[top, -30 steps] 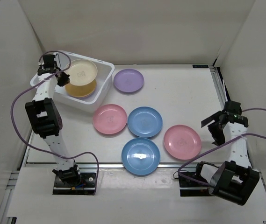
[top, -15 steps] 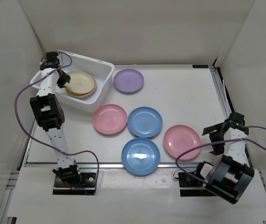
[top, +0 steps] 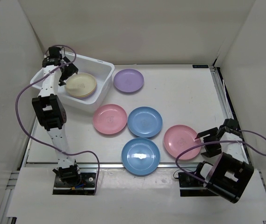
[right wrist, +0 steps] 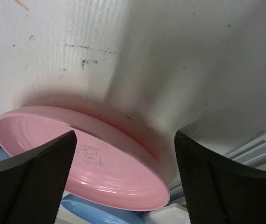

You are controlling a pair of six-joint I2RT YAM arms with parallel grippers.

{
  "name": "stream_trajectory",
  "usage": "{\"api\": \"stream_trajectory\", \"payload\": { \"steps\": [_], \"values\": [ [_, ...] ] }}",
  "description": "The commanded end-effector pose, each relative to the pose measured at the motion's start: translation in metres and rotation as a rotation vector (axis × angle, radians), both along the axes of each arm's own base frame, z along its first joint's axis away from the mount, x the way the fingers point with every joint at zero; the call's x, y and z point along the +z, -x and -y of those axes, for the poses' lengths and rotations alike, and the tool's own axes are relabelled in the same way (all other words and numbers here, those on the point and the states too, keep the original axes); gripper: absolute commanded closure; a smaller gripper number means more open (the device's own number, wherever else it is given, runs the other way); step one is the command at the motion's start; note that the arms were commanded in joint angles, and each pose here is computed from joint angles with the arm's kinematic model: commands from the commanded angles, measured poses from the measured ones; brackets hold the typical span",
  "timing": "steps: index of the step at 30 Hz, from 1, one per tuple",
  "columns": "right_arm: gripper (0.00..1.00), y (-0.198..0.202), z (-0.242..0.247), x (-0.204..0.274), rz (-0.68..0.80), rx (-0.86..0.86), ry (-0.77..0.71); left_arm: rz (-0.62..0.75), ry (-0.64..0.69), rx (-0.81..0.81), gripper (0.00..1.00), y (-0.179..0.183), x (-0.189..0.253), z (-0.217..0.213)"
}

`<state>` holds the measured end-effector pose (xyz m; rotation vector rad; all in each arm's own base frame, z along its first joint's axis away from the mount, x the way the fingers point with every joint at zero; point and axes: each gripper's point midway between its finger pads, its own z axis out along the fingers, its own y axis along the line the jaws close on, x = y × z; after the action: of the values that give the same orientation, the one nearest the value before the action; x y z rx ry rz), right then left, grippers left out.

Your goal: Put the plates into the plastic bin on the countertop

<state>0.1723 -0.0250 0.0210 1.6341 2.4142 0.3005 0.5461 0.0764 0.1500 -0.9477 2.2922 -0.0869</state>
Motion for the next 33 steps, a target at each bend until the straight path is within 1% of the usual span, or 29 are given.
{"api": "stream_trajectory", "payload": {
  "steps": [1,4,5,7,8,9,10,11,12,13,14,15,16,17,19,20,22,25,28,30,33],
  "values": [
    [0.15,-0.01,-0.008,-0.003,0.066,0.035,-0.019,0.059,0.028,-0.09,0.0,-0.007,0.018,0.022],
    [0.19,-0.012,-0.015,-0.007,0.054,0.057,-0.018,0.049,0.0,-0.16,0.01,-0.008,0.015,0.046],
    [0.23,-0.013,-0.016,-0.009,0.051,0.066,-0.013,0.046,-0.008,-0.18,0.01,-0.008,0.014,0.054],
    [0.36,-0.017,-0.017,-0.01,0.032,0.077,0.0,0.052,-0.016,-0.25,0.01,-0.008,0.017,0.078],
    [0.56,-0.017,-0.016,-0.009,0.022,0.074,0.008,0.051,-0.014,-0.275,0.01,-0.007,0.017,0.088],
    [0.65,-0.024,-0.011,-0.003,0.029,0.072,0.042,0.056,-0.02,-0.312,0.01,-0.006,0.019,0.099],
    [0.71,-0.026,-0.007,0.0,0.026,0.071,0.062,0.067,-0.003,-0.375,0.01,-0.004,0.022,0.123],
    [0.81,-0.026,-0.004,0.004,0.016,0.07,0.08,0.073,0.016,-0.422,0.0,-0.003,0.022,0.14],
    [0.85,-0.028,-0.001,0.008,0.014,0.068,0.1,0.082,0.025,-0.468,0.01,0.0,0.026,0.155],
    [0.88,-0.037,0.011,0.02,0.03,0.056,0.16,0.093,0.023,-0.549,0.0,0.006,0.031,0.183],
    [0.91,-0.04,0.016,0.027,0.033,0.048,0.179,0.102,0.043,-0.606,0.0,0.011,0.034,0.203],
    [0.97,-0.04,0.019,0.033,0.028,0.044,0.197,0.11,0.048,-0.661,0.01,0.017,0.038,0.222],
    [1.0,-0.05,0.027,0.048,0.056,0.037,0.235,0.131,0.038,-0.718,0.01,0.023,0.047,0.238],
    [1.0,-0.054,0.03,0.056,0.073,0.049,0.255,0.142,0.049,-0.801,0.01,0.036,0.052,0.272],
    [1.0,-0.07,0.037,0.082,0.141,0.061,0.289,0.192,0.041,-0.924,0.01,0.052,0.072,0.302],
    [1.0,-0.077,0.035,0.092,0.173,0.09,0.299,0.215,0.064,-1.009,0.0,0.067,0.079,0.331],
    [1.0,-0.094,0.033,0.117,0.248,0.122,0.32,0.261,0.102,-1.121,0.01,0.09,0.096,0.364],
    [1.0,-0.113,0.017,0.145,0.344,0.212,0.34,0.313,0.153,-1.204,0.0,0.11,0.118,0.387],
    [1.0,-0.13,-0.008,0.169,0.431,0.32,0.317,0.364,0.161,-1.247,0.01,0.122,0.133,0.404],
    [1.0,-0.14,-0.038,0.185,0.502,0.427,0.274,0.388,0.165,-1.259,0.01,0.127,0.142,0.41],
    [1.0,-0.15,-0.08,0.197,0.565,0.565,0.22,0.398,0.173,-1.264,0.0,0.131,0.147,0.414]
  ]
}}
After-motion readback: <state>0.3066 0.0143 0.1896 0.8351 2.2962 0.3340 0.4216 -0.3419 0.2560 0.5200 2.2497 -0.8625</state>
